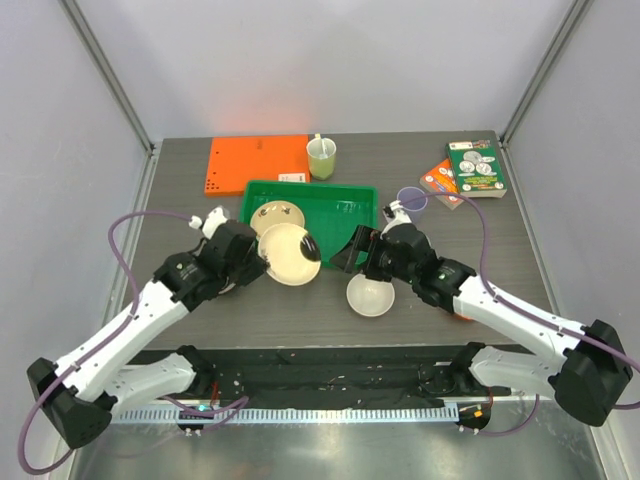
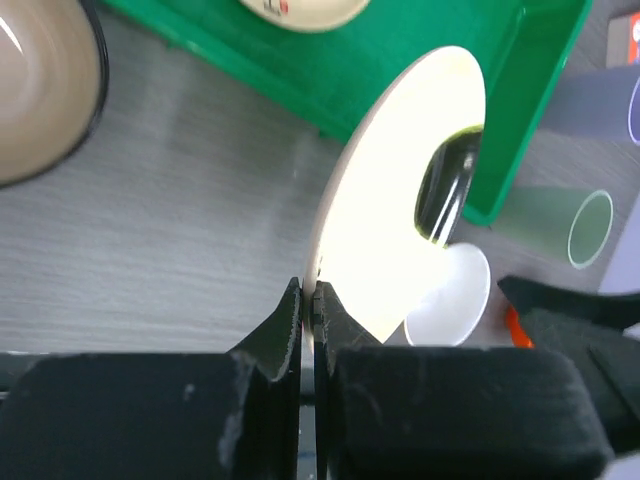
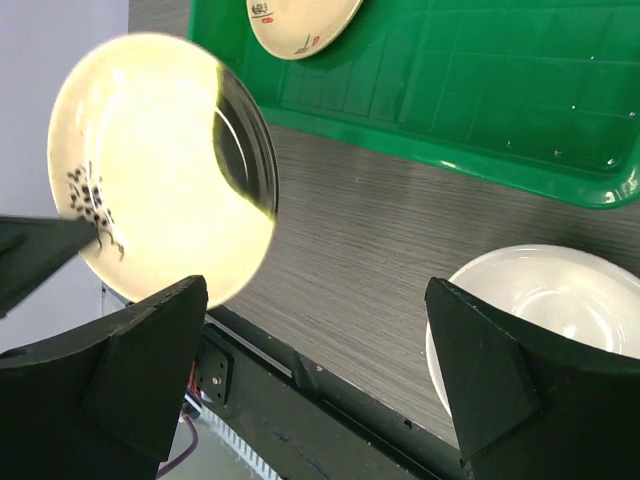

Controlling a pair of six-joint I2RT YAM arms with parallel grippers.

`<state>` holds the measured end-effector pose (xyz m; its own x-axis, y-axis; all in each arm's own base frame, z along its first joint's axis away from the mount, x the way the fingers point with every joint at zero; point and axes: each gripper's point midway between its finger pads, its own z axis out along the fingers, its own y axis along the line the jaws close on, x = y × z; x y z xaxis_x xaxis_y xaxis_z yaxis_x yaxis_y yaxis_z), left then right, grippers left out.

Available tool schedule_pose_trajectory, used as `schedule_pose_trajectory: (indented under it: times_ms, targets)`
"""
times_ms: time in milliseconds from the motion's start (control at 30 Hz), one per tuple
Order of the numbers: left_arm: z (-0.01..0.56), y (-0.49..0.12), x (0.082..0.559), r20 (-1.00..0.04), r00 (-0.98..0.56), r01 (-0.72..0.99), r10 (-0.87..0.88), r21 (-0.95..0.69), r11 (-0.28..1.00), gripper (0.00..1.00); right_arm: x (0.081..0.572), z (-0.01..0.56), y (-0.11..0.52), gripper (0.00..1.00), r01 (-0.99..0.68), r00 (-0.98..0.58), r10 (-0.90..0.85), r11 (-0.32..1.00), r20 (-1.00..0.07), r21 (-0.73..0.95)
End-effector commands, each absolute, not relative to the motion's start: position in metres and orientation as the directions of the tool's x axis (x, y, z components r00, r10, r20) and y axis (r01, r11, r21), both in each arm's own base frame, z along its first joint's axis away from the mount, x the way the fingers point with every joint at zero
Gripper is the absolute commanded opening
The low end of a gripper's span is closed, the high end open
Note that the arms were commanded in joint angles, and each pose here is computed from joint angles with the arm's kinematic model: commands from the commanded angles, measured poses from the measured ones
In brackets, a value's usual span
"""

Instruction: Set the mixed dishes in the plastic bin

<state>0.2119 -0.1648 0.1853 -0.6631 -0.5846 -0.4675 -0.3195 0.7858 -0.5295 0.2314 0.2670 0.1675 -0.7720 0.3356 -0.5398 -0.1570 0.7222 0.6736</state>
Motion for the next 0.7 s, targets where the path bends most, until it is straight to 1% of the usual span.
schedule_pose_trajectory:
  times_ms: [0,33,100,133,200,233,267,300,333,367,433,500,667]
  targets:
    - [0.207,-0.143,0.255,-0.592,-0.578,-0.341,-0.562,-0.451,0.825,0.0,0.235,0.189,0.264,0.96,-0.194,-0.733,0.361,0.702,-0.577,0.686]
    - [0.202,-0.14,0.264,-0.59,-0.574,-0.366,-0.569,-0.437,0.822,0.0,0.236,0.189,0.263,0.96,-0.191,-0.732,0.363,0.703,-0.576,0.685]
    - [0.215,-0.143,0.289,-0.586,-0.536,-0.352,-0.607,-0.498,0.792,0.0,0.237,0.189,0.259,0.96,-0.183,-0.728,0.374,0.702,-0.574,0.689]
    - [0.217,-0.131,0.303,-0.593,-0.507,-0.373,-0.625,-0.502,0.78,0.0,0.236,0.19,0.258,0.96,-0.182,-0.728,0.374,0.702,-0.575,0.688]
    - [0.214,-0.129,0.33,-0.589,-0.505,-0.393,-0.631,-0.494,0.776,0.0,0.238,0.195,0.253,0.97,-0.183,-0.718,0.384,0.701,-0.581,0.689]
    - [0.225,-0.12,0.345,-0.603,-0.488,-0.398,-0.632,-0.49,0.775,0.0,0.238,0.195,0.251,0.97,-0.181,-0.718,0.381,0.707,-0.583,0.684]
    - [0.207,-0.12,0.359,-0.588,-0.524,-0.422,-0.616,-0.449,0.788,0.0,0.239,0.198,0.249,0.97,-0.182,-0.714,0.382,0.708,-0.587,0.682]
    - [0.204,-0.121,0.366,-0.574,-0.546,-0.422,-0.61,-0.44,0.793,0.0,0.241,0.199,0.245,0.97,-0.184,-0.706,0.381,0.715,-0.597,0.674]
    - [0.214,-0.121,0.379,-0.585,-0.544,-0.404,-0.601,-0.445,0.799,0.0,0.24,0.199,0.242,0.97,-0.178,-0.707,0.381,0.72,-0.596,0.671]
    - [0.2,-0.124,0.388,-0.57,-0.575,-0.413,-0.587,-0.418,0.809,0.0,0.241,0.199,0.24,0.97,-0.177,-0.706,0.38,0.723,-0.598,0.668]
    - [0.202,-0.13,0.402,-0.572,-0.586,-0.393,-0.574,-0.418,0.819,0.0,0.242,0.2,0.234,0.97,-0.167,-0.699,0.389,0.726,-0.6,0.667]
    - [0.187,-0.134,0.41,-0.553,-0.613,-0.4,-0.564,-0.399,0.825,0.0,0.242,0.201,0.231,0.97,-0.161,-0.695,0.398,0.725,-0.598,0.67]
    - [0.159,-0.137,0.413,-0.523,-0.645,-0.423,-0.557,-0.362,0.83,0.0,0.242,0.201,0.227,0.97,-0.154,-0.695,0.404,0.725,-0.595,0.671]
